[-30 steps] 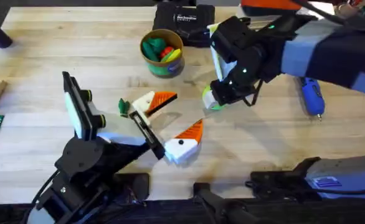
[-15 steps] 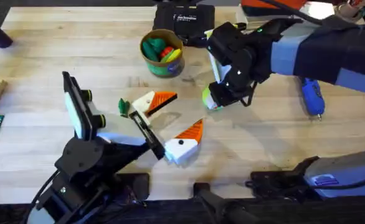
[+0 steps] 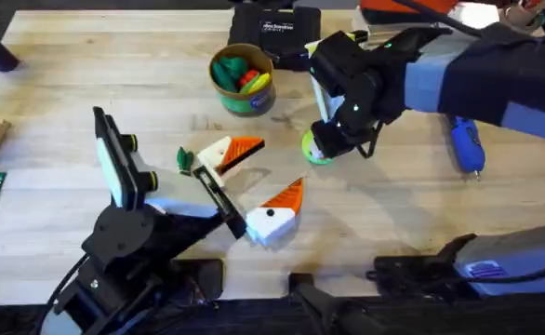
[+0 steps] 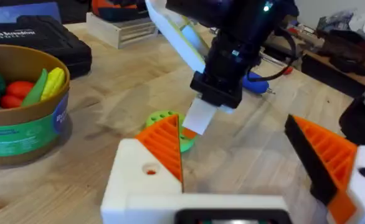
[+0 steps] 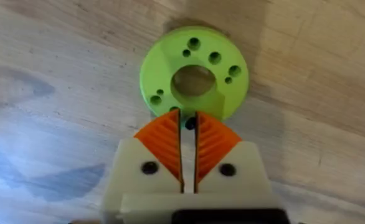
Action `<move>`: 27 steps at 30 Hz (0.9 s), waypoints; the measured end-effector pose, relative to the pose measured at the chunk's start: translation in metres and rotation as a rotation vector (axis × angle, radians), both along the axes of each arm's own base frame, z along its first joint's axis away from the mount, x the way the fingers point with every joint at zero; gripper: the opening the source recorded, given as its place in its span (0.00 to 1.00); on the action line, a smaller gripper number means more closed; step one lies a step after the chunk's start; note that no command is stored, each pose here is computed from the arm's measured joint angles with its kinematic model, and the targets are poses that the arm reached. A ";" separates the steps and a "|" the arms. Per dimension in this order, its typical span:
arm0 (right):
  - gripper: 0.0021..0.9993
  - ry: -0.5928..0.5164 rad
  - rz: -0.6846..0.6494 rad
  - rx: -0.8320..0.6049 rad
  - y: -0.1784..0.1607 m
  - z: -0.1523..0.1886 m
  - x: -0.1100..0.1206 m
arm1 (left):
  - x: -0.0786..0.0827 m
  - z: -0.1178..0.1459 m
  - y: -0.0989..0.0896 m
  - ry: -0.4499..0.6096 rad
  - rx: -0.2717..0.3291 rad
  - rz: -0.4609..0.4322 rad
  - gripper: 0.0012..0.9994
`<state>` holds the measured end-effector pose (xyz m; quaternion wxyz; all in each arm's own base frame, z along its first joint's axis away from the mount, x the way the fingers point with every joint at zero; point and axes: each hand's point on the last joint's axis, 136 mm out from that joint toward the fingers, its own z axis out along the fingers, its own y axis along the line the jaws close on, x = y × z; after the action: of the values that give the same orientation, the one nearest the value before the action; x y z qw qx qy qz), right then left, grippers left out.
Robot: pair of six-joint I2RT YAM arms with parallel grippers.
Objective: Pick up the gripper from the table and insert it into the empty holder that is missing its gripper. Then pick up a screw, insert it into the mounting hole, and use the screwdriver to tighten it. Finally, clean up the table by picking up the vegetable and placing it into the bucket.
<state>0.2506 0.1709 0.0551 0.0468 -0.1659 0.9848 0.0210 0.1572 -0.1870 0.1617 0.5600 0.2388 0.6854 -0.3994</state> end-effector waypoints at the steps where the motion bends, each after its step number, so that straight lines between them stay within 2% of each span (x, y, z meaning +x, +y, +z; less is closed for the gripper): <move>1: 0.10 0.003 0.000 -0.002 -0.001 0.000 -0.001 | 0.000 0.000 0.000 0.000 0.000 0.000 0.99; 6: 0.01 0.009 -0.003 -0.009 -0.002 0.000 -0.002 | 0.000 0.000 0.000 0.000 0.000 0.000 0.99; 19: 0.01 0.036 0.017 -0.029 -0.006 0.002 -0.008 | 0.000 0.000 0.000 0.000 0.000 0.000 0.99; 23: 0.01 0.033 0.023 -0.028 -0.003 0.018 -0.004 | 0.000 0.000 0.000 0.000 0.000 -0.001 0.99; 27: 0.01 -0.042 0.043 0.019 0.009 0.054 0.014 | 0.000 0.000 0.000 0.000 0.000 -0.002 0.99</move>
<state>0.2642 0.1797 0.1090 0.0688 -0.1872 0.9795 0.0280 0.1569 -0.1872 0.1618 0.5597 0.2394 0.6851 -0.4000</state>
